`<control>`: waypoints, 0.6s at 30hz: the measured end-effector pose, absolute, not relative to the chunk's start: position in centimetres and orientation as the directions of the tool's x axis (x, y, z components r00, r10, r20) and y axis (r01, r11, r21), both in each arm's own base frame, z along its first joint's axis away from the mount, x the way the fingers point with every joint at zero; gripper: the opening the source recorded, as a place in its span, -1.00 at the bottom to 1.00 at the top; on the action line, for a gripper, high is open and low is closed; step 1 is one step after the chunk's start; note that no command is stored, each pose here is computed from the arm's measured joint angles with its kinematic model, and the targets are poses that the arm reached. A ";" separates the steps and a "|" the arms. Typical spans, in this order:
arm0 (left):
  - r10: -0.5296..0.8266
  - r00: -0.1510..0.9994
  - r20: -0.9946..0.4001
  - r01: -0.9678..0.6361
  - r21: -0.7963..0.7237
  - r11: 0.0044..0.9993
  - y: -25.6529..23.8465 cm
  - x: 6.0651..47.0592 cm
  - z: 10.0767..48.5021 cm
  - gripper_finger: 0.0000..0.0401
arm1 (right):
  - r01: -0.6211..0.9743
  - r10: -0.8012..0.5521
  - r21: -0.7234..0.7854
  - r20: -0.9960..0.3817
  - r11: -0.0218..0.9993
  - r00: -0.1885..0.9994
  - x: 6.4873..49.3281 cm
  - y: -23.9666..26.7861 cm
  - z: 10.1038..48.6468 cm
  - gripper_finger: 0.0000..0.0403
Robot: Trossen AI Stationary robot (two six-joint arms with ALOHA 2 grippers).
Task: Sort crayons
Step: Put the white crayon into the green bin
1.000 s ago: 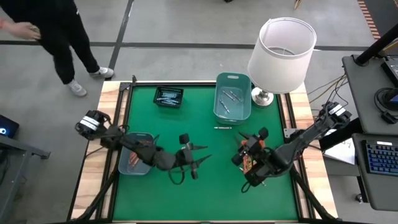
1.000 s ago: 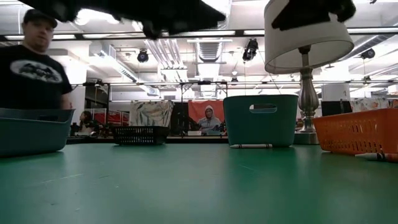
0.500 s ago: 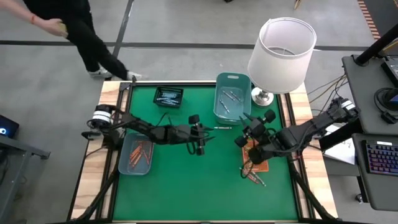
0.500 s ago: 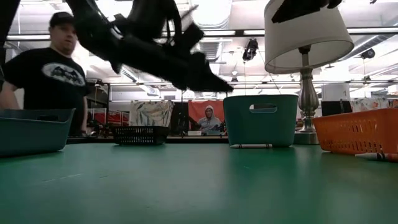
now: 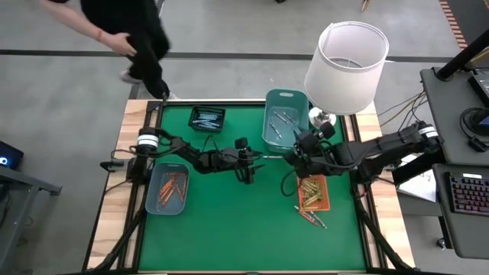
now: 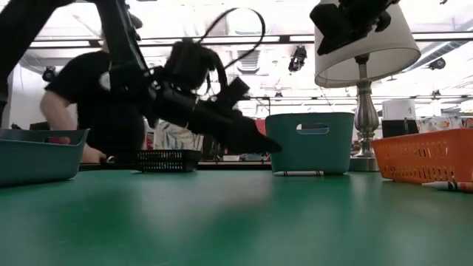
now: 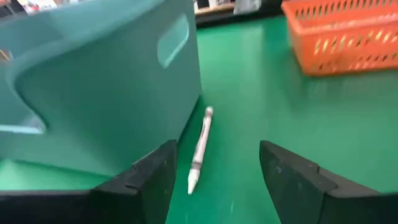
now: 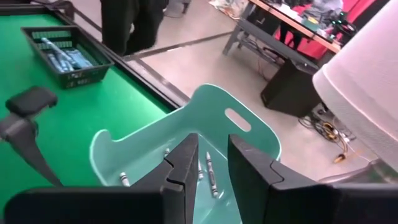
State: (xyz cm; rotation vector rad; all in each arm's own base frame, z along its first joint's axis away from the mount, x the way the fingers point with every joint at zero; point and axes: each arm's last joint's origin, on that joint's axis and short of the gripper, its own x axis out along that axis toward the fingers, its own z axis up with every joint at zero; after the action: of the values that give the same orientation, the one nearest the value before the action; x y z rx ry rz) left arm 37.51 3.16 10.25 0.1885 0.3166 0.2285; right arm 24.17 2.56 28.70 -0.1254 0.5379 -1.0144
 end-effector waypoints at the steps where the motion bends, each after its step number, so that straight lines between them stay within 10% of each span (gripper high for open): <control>1: 0.249 0.924 -0.292 -0.191 0.214 0.958 3.4 37.6 9.8 0.06 | 0.778 -0.837 -0.342 -0.369 0.527 0.405 24.2 2.4 28.7 -0.62; 18: 0.179 0.932 -0.315 -0.158 0.092 0.983 7.0 39.1 7.0 0.06 | 0.802 -0.825 -0.291 -0.410 0.521 0.388 24.4 1.3 28.6 -0.66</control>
State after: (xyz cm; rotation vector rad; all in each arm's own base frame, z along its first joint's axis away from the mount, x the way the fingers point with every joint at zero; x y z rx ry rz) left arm 39.09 6.98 7.01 0.0653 0.3283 0.1721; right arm 24.40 1.28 28.60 -0.0474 0.5500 -1.0358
